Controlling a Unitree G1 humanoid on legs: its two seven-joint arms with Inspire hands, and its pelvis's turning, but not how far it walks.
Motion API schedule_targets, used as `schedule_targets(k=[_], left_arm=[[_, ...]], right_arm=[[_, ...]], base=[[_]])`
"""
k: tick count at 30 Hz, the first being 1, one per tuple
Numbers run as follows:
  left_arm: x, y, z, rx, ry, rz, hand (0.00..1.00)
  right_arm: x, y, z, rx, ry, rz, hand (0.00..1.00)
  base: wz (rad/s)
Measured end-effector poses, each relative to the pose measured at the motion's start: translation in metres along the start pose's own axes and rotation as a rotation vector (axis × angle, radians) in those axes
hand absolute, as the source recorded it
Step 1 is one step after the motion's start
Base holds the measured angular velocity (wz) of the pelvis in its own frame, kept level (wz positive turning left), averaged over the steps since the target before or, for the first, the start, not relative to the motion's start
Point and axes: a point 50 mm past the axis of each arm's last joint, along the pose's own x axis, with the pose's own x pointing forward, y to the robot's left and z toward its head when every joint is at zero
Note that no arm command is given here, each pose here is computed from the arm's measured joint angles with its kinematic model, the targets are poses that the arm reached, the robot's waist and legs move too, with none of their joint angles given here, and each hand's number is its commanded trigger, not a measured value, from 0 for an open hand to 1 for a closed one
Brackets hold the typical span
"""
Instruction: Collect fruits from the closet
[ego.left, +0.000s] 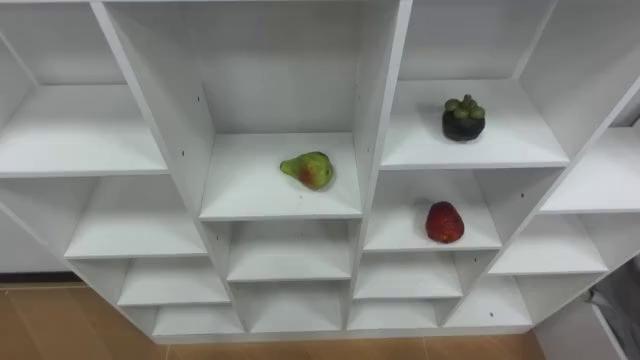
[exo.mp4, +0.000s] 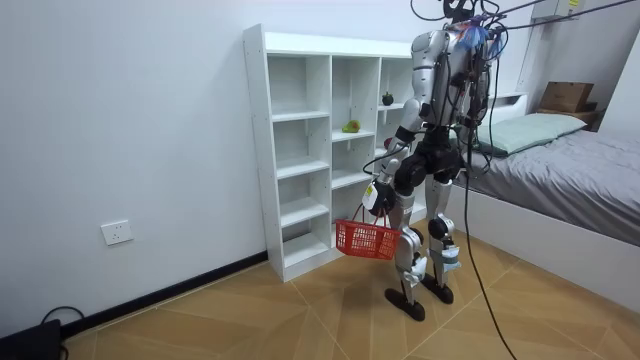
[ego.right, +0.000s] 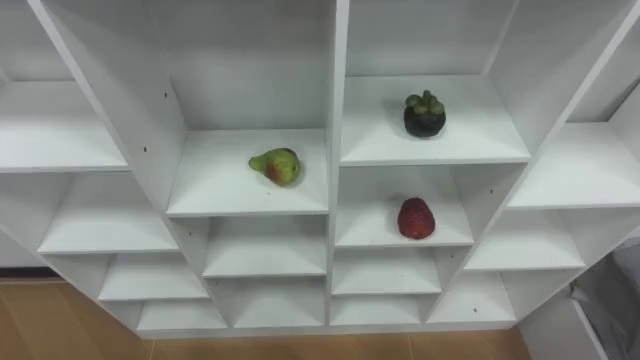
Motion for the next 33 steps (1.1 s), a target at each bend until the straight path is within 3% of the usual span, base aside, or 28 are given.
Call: schedule_targets(k=[17, 33], left_arm=[[0.000, 0.002, 0.005, -0.008, -0.038, 0.007, 1.00], [0.000, 0.004, 0.014, -0.016, -0.109, 0.037, 1.00]], right_arm=[[0.001, -0.002, 0.006, -0.051, -0.013, -0.022, 0.00], [0.001, 0.000, 0.022, -0.224, -0.107, -0.082, 0.00]], base=[[0.00], [0.00]])
